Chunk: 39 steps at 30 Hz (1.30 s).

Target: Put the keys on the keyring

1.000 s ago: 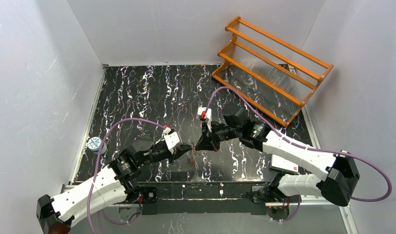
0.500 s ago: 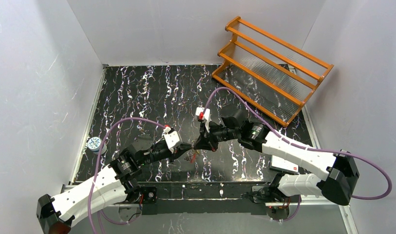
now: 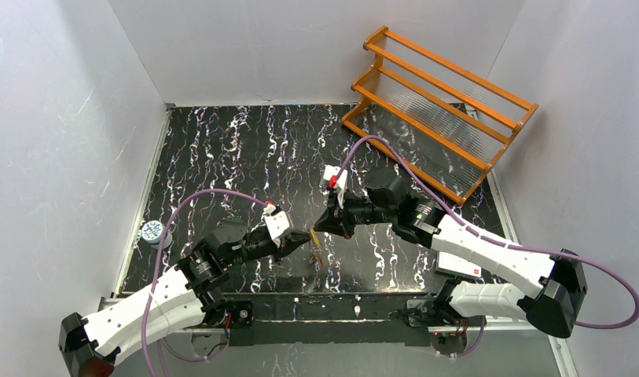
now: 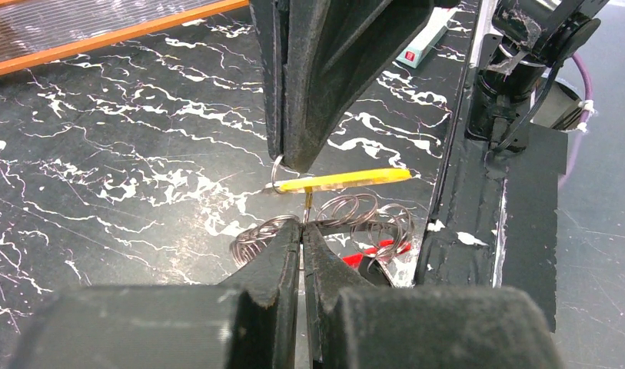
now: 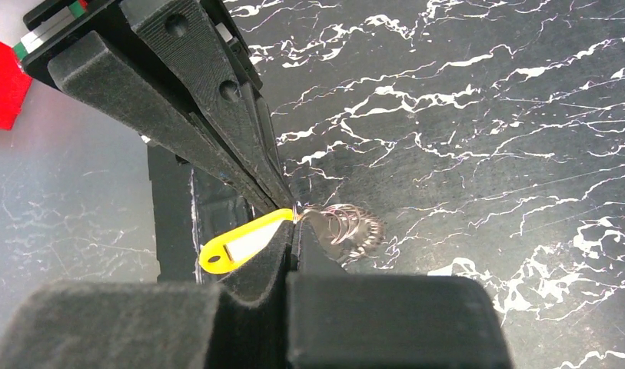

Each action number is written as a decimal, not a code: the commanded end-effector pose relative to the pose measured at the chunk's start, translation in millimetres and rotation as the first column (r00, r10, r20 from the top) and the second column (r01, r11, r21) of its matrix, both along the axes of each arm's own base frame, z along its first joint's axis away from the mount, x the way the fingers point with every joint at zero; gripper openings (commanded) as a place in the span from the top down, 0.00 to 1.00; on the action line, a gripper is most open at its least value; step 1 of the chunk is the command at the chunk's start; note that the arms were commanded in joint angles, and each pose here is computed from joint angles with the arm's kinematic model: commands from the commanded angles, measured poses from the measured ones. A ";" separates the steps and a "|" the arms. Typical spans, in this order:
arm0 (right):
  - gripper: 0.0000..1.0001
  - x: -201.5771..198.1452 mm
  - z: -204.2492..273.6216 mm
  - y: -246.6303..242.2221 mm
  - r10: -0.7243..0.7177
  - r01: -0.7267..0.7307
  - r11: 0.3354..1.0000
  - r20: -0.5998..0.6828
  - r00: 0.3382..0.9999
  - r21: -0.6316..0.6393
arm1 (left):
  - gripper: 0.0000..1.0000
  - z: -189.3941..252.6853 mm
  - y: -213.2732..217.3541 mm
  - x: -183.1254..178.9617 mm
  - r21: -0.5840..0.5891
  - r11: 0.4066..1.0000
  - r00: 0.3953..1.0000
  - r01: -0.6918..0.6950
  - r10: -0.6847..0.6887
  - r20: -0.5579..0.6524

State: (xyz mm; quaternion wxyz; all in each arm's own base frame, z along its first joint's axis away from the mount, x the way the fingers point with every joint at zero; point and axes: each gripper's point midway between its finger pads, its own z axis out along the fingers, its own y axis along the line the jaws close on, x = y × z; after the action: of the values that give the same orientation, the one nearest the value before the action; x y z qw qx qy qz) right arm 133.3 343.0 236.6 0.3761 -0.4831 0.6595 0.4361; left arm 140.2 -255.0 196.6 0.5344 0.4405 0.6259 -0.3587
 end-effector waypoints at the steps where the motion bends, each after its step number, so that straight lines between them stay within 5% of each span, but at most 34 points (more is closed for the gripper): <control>1: 0.99 -2.7 17.6 6.5 0.045 -0.047 0.998 0.052 0.998 0.048 | 1.00 20.6 -3.6 0.0 -0.060 0.998 1.000 0.008 -0.006 0.029; 19: 0.99 -1.6 14.0 -4.6 0.045 -0.044 0.999 0.119 0.992 -0.008 | 1.00 33.6 16.2 16.2 -0.051 0.990 0.989 -0.132 0.135 0.055; 28: 0.99 23.5 31.9 -15.1 -0.147 0.140 0.989 0.160 0.976 0.051 | 1.00 33.1 18.1 17.4 -0.024 0.990 0.988 -0.137 0.139 0.062; 35: 0.99 3.5 10.4 -4.9 0.024 -0.020 0.999 0.128 0.991 -0.029 | 1.00 35.2 15.9 17.2 -0.026 0.992 0.990 -0.127 0.129 0.065; 39: 0.99 6.3 0.7 -2.0 0.007 -0.002 0.999 0.122 0.993 -0.047 | 1.00 36.2 12.4 14.6 -0.026 0.994 0.993 -0.104 0.106 0.061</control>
State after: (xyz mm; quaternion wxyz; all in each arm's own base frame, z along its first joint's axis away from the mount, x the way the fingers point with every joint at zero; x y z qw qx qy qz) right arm 140.5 334.4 225.7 0.3924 -0.5107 0.6601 0.3866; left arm 155.9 -237.5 204.3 0.5559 0.4108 0.6528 -0.3098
